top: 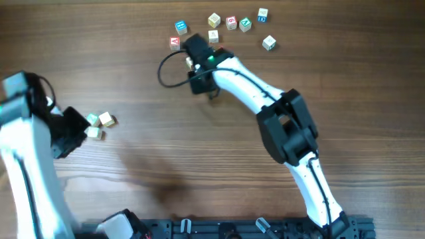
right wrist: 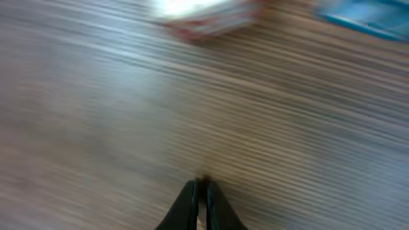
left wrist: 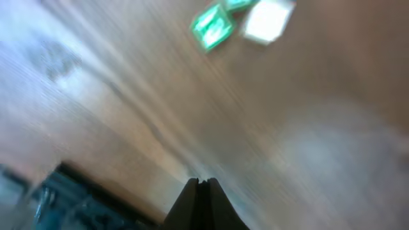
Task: Form a circle
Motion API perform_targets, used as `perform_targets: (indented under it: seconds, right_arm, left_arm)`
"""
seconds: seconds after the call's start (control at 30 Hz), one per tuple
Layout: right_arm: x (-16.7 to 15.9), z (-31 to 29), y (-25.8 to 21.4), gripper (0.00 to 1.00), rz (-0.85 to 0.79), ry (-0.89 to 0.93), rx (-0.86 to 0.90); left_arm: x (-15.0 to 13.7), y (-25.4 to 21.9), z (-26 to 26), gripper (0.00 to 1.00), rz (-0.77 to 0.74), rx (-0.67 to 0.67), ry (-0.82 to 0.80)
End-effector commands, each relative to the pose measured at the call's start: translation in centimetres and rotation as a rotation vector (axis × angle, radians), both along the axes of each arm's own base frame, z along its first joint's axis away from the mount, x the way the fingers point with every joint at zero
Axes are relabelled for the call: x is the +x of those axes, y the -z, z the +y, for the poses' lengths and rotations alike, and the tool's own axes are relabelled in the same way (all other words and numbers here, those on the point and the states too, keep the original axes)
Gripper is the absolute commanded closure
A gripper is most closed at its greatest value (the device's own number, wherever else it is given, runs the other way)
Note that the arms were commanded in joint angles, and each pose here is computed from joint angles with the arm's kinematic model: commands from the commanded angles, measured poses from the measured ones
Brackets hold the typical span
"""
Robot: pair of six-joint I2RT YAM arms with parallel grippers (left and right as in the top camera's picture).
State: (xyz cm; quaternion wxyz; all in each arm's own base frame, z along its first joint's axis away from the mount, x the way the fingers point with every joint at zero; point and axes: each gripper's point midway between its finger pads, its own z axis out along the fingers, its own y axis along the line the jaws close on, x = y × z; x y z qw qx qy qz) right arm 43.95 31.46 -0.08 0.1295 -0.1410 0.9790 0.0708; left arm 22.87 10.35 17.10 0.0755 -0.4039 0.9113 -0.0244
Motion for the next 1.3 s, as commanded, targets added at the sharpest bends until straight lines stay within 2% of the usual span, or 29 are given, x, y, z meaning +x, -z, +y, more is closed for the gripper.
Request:
perform_targets:
  seconds: [0.0, 0.07, 0.1, 0.2, 0.3, 0.37, 0.4, 0.43, 0.6, 0.63, 0.67, 0.7, 0.73, 0.77, 0.8, 0.83, 0.9, 1.0, 1.17, 1.27]
  right_arm:
    - [-0.4, -2.7, 2.1, 0.92, 0.036, 0.015, -0.101]
    - [-0.2, -2.5, 2.0, 0.89, 0.026, 0.017, -0.093]
    - [-0.2, -2.5, 2.0, 0.89, 0.024, 0.016, -0.092]
    - [-0.2, -2.4, 2.0, 0.87, 0.025, 0.015, -0.092]
    - [-0.2, -2.4, 2.0, 0.79, 0.025, 0.015, -0.092]
    - [-0.2, -2.4, 2.0, 0.67, 0.024, 0.015, -0.092]
    - [-0.1, -2.4, 2.0, 0.57, 0.022, 0.015, -0.091]
    - [0.0, -2.3, 2.0, 0.0, 0.018, 0.015, -0.088]
    - [-0.5, -1.1, 1.9, 0.0, 0.047, -0.004, -0.021]
    - [-1.3, 0.4, 1.7, 0.37, 0.095, -0.031, 0.063]
    - [-3.2, 3.7, 0.7, 0.8, 0.2, -0.095, 0.256]
    - [-4.4, 6.4, -0.9, 0.96, 0.272, -0.144, 0.429]
    - [-4.9, 8.8, -2.9, 0.95, 0.324, -0.162, 0.59]
    - [-4.5, 10.4, -4.5, 0.96, 0.333, -0.157, 0.692]
    - [-3.9, 11.4, -5.4, 0.95, 0.33, -0.124, 0.747]
    - [-3.2, 12.4, -6.3, 0.95, 0.343, -0.051, 0.794]
    - [-2.7, 14.2, -7.4, 0.96, 0.376, 0.066, 0.849]
    - [-3.7, 16.4, -6.5, 0.96, 0.381, 0.221, 0.804]
    - [-8.3, 19.9, -5.2, 0.96, 0.503, 0.451, 0.741]
    - [-8.7, 20.7, -4.3, 0.96, 0.401, 0.542, 0.7]
  left_arm:
    - [-0.2, -6.9, -0.5, 0.69, -0.318, 0.148, 0.022]
    - [0.0, -10.3, -0.4, 0.48, -0.479, 0.227, 0.018]
    - [0.0, -10.9, -0.4, 0.0, -0.507, 0.242, 0.018]
    - [0.0, -10.9, -0.3, 0.0, -0.51, 0.244, 0.018]
    - [0.8, -9.0, 0.5, 0.0, -0.437, 0.233, 0.008]
    - [1.5, -7.2, 1.2, 0.0, -0.366, 0.215, 0.003]
    - [1.8, -6.4, 1.3, 0.0, -0.34, 0.201, 0.003]
    - [2.3, -5.4, 1.5, 0.0, -0.308, 0.18, 0.005]
    - [4.3, -1.8, 2.3, 0.0, -0.207, 0.121, 0.009]
    - [4.7, -1.5, 2.3, 0.02, -0.212, 0.112, 0.012]
    - [5.5, -1.8, 2.3, 0.11, -0.244, 0.109, 0.021]
    - [6.1, -2.2, 2.4, 0.17, -0.278, 0.116, 0.023]
    - [6.6, -2.8, 2.7, 0.3, -0.313, 0.132, 0.022]
    - [7.2, -3.4, 3.1, 0.38, -0.35, 0.151, 0.019]
    - [7.6, -3.9, 3.4, 0.39, -0.378, 0.166, 0.018]
    - [8.0, -4.2, 3.5, 0.37, -0.397, 0.175, 0.016]
    - [8.4, -4.5, 3.7, 0.2, -0.416, 0.185, 0.016]
    - [8.8, -4.9, 4.0, 0.2, -0.437, 0.2, 0.015]
    - [9.1, -5.1, 4.2, 0.2, -0.452, 0.208, 0.016]
    - [9.1, -5.1, 4.2, 0.19, -0.452, 0.208, 0.015]
